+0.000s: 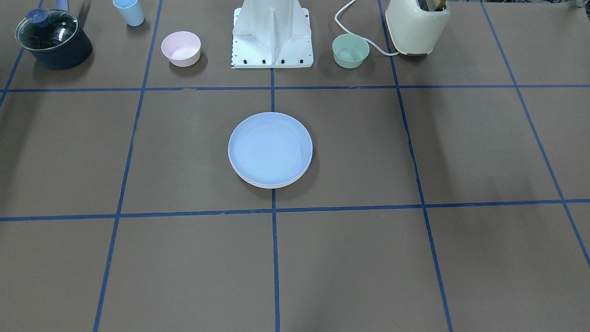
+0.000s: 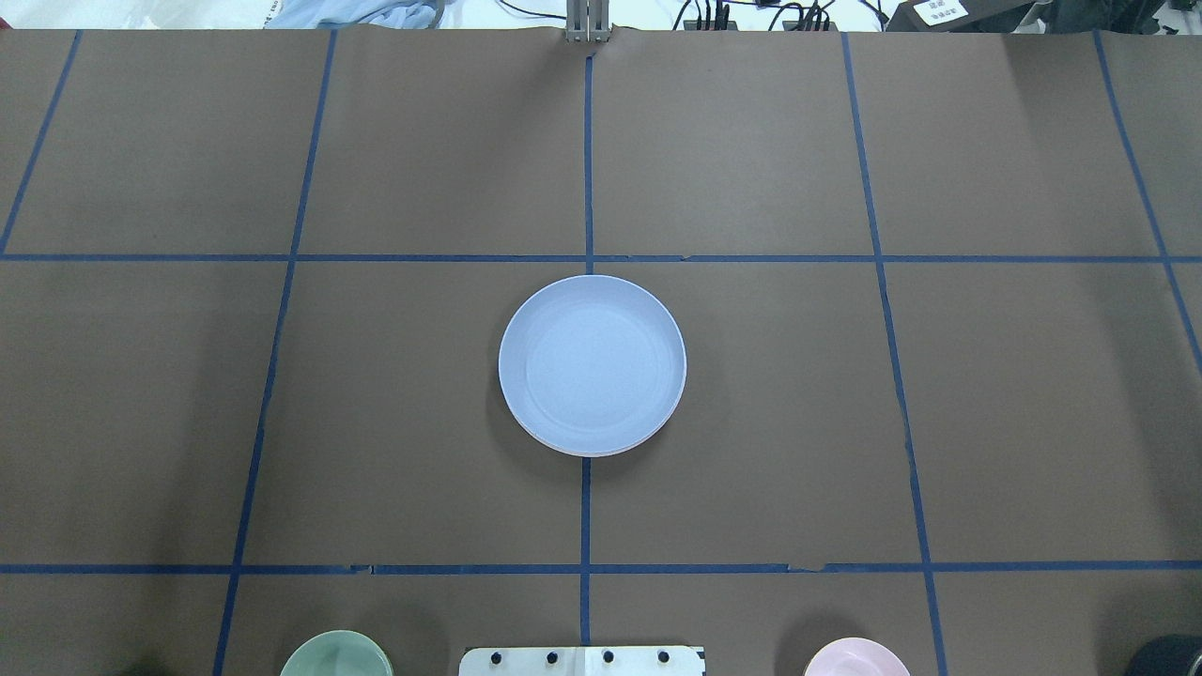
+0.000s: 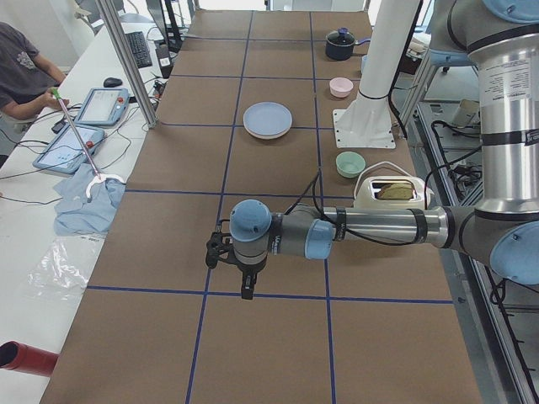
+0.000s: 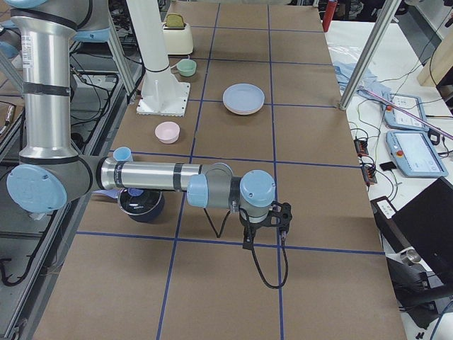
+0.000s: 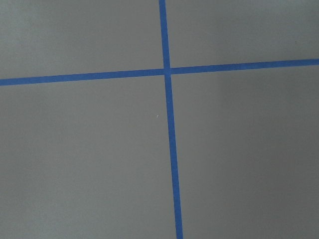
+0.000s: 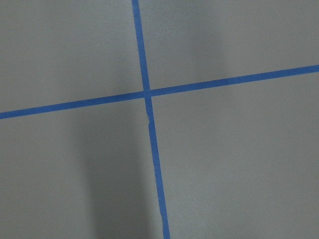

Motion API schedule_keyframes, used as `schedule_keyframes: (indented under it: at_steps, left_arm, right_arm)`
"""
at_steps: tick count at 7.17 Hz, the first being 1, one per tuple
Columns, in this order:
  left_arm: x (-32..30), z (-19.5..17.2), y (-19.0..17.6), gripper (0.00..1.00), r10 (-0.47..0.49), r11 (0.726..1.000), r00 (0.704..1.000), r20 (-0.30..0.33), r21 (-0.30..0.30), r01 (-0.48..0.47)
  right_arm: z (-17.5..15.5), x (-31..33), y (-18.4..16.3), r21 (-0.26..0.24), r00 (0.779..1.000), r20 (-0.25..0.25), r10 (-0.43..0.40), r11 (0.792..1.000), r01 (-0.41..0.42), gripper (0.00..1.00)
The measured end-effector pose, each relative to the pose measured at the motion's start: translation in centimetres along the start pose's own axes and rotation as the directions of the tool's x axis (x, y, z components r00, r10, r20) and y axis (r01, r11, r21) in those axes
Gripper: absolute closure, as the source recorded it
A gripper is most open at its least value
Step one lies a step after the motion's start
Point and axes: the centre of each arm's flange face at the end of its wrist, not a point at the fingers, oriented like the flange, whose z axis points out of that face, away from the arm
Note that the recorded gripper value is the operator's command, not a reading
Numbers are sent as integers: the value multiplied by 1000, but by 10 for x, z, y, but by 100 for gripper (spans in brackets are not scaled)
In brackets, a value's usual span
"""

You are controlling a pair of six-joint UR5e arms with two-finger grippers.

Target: Stack three plates with pink and blue

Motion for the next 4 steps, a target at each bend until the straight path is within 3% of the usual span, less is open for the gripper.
schedule_keyframes:
  at_steps: [4]
  left_arm:
    - [-1,1,0,0,0,1000,1000,1,-2,0]
  right_arm:
    - [-1,2,-1,5,1000,-30,-1,1000,2,0]
